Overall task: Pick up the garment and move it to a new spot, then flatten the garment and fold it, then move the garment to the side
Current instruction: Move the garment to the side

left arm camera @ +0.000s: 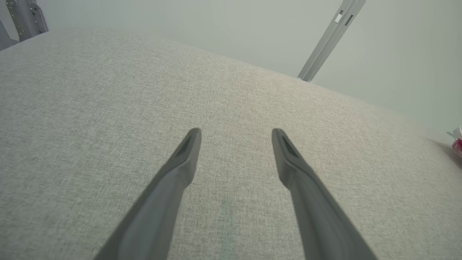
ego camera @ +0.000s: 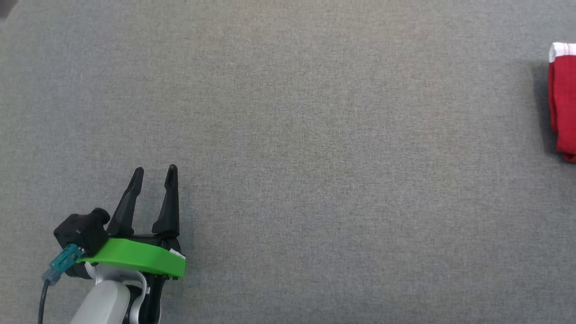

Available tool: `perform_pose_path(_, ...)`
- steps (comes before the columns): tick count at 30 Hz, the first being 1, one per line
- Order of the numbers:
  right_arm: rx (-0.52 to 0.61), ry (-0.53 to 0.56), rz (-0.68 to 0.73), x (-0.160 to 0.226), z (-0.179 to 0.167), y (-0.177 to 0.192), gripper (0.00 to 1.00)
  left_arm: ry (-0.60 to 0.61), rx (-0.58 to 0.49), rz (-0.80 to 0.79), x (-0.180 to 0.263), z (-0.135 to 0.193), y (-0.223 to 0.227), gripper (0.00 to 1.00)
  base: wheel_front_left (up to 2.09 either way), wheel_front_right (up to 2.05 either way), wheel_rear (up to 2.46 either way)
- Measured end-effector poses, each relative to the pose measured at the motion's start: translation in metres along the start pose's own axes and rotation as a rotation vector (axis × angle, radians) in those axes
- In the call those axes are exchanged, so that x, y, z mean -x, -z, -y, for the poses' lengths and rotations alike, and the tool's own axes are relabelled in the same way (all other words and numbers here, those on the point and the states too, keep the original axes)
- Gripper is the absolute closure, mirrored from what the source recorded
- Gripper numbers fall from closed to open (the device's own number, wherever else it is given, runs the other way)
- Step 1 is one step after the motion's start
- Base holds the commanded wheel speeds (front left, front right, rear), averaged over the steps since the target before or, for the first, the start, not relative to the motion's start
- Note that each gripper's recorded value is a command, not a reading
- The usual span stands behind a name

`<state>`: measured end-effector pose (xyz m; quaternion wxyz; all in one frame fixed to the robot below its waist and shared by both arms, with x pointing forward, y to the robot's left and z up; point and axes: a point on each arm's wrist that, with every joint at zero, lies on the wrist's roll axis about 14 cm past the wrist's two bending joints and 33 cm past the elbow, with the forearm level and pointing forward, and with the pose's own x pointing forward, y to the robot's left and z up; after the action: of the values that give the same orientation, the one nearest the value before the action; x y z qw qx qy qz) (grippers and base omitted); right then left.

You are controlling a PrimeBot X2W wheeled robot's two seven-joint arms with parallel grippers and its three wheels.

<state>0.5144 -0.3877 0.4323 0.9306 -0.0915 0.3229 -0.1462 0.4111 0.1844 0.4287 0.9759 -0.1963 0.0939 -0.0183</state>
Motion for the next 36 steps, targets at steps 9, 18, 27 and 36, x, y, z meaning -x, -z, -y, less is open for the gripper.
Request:
perform_pose_path(9,-0.044,-0.027,0.134,0.023,-0.005,-0.006,0.0,0.017,-0.06,0.039,0.007,0.006,-0.015,0.0,0.0,0.0,0.0)
perform_pose_path(18,0.005,-0.143,0.482,0.094,-0.032,-0.037,0.0,0.011,-0.093,0.084,0.029,0.01,-0.026,0.0,0.0,0.0,0.0)
perform_pose_path(27,-0.063,-0.227,0.696,0.17,-0.055,-0.007,0.0,0.034,-0.094,0.072,0.054,0.017,-0.015,0.0,0.0,0.0,0.0)
perform_pose_path(36,-0.143,-0.329,0.751,0.207,-0.1,0.013,0.0,0.024,-0.106,0.079,0.065,0.015,-0.011,0.0,0.0,0.0,0.0)
